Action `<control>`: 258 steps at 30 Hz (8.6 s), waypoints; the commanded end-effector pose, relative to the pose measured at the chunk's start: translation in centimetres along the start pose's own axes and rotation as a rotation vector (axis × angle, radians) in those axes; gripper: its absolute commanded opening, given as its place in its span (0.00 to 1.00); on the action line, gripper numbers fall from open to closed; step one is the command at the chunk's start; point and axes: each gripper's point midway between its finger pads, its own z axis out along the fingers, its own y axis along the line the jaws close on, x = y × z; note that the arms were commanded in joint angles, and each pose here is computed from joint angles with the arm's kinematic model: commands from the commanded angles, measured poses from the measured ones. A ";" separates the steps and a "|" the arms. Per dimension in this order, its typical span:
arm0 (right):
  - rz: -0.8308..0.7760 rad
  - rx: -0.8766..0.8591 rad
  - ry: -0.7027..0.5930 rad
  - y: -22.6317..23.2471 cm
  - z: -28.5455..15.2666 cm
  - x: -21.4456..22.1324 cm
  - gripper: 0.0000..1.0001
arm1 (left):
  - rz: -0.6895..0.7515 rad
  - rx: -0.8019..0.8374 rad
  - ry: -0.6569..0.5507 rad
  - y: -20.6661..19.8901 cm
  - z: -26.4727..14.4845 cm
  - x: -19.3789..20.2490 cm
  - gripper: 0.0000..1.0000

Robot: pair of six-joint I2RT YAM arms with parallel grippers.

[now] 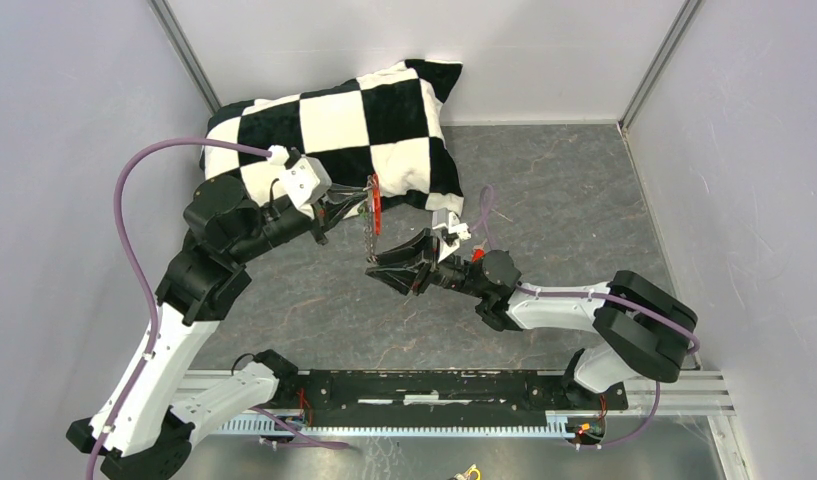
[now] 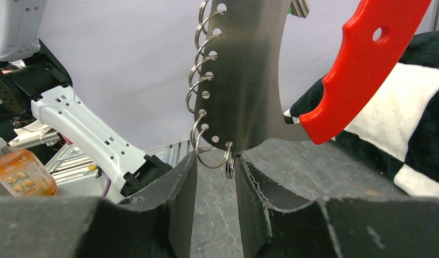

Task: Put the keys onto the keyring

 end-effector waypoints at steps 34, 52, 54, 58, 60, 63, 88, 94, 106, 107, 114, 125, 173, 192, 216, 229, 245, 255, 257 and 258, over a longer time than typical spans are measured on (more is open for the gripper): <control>-0.363 0.297 0.901 -2.3 -9.7 -3.4 0.01 | -0.072 0.319 0.064 -8.7 -6.1 3.6 0.50; -0.370 -0.190 0.526 6.8 -4.0 -7.1 0.01 | -0.222 0.539 0.052 -10.8 -2.3 5.3 0.38; -0.347 -0.239 0.490 7.6 -3.1 -7.4 0.01 | -0.241 0.595 0.043 -11.5 -2.5 4.5 0.30; -0.339 -0.260 0.486 7.7 -2.4 -7.5 0.01 | -0.263 0.630 0.044 -12.0 -2.8 4.2 0.30; -0.340 -0.264 0.484 7.7 -2.2 -7.5 0.01 | -0.264 0.637 0.060 -12.1 -2.9 4.6 0.29; -0.337 -0.267 0.485 7.7 -1.8 -7.5 0.01 | -0.250 0.649 0.069 -12.3 -3.2 4.8 0.29; -0.397 -0.198 0.501 6.2 -1.9 -7.4 0.01 | -0.166 0.775 0.092 -13.9 -5.5 5.2 0.35; -0.413 -0.147 0.513 5.2 -1.8 -7.2 0.01 | -0.128 0.818 0.035 -14.5 -6.4 4.0 0.31; -0.409 -0.176 0.489 5.9 -2.0 -7.5 0.01 | -0.092 0.552 0.105 -10.6 -3.6 5.0 0.29; -0.405 -0.181 0.489 6.0 -1.9 -7.5 0.01 | -0.081 0.512 0.102 -9.9 -3.1 5.1 0.29; -0.372 -0.205 0.497 6.3 -1.6 -7.1 0.01 | -0.112 0.547 0.106 -10.2 -2.3 5.7 0.37; -0.361 -0.212 0.512 6.2 -1.0 -7.0 0.01 | -0.141 0.593 0.110 -10.6 -1.9 5.7 0.33; -0.338 -0.124 0.310 6.7 -1.4 -9.9 0.31 | -0.081 0.711 0.016 -12.6 -4.4 3.1 0.02; -0.287 0.376 0.648 -8.0 -9.4 3.2 0.56 | -0.050 0.460 0.224 -8.0 -1.1 10.5 0.02; -0.032 0.418 0.768 -20.8 -2.6 16.0 0.63 | -0.162 0.140 0.363 4.1 -1.6 17.6 0.62; -0.033 0.468 0.791 -22.8 -3.0 18.2 0.39 | -0.184 0.151 0.352 3.4 -1.9 17.0 0.71; -0.003 0.431 0.822 -22.4 -3.2 19.5 0.29 | -0.152 0.156 0.357 3.2 -2.3 16.6 0.66; -0.107 0.352 0.738 -20.8 -1.7 15.6 0.01 | -0.162 0.167 0.356 2.9 -2.3 16.6 0.63; -0.177 0.300 0.681 -19.4 -0.8 12.4 0.01 | -0.163 0.178 0.347 2.6 -2.3 16.3 0.63; -0.209 0.269 0.654 -18.5 -0.5 11.0 0.01 | -0.161 0.187 0.340 2.5 -2.4 16.0 0.63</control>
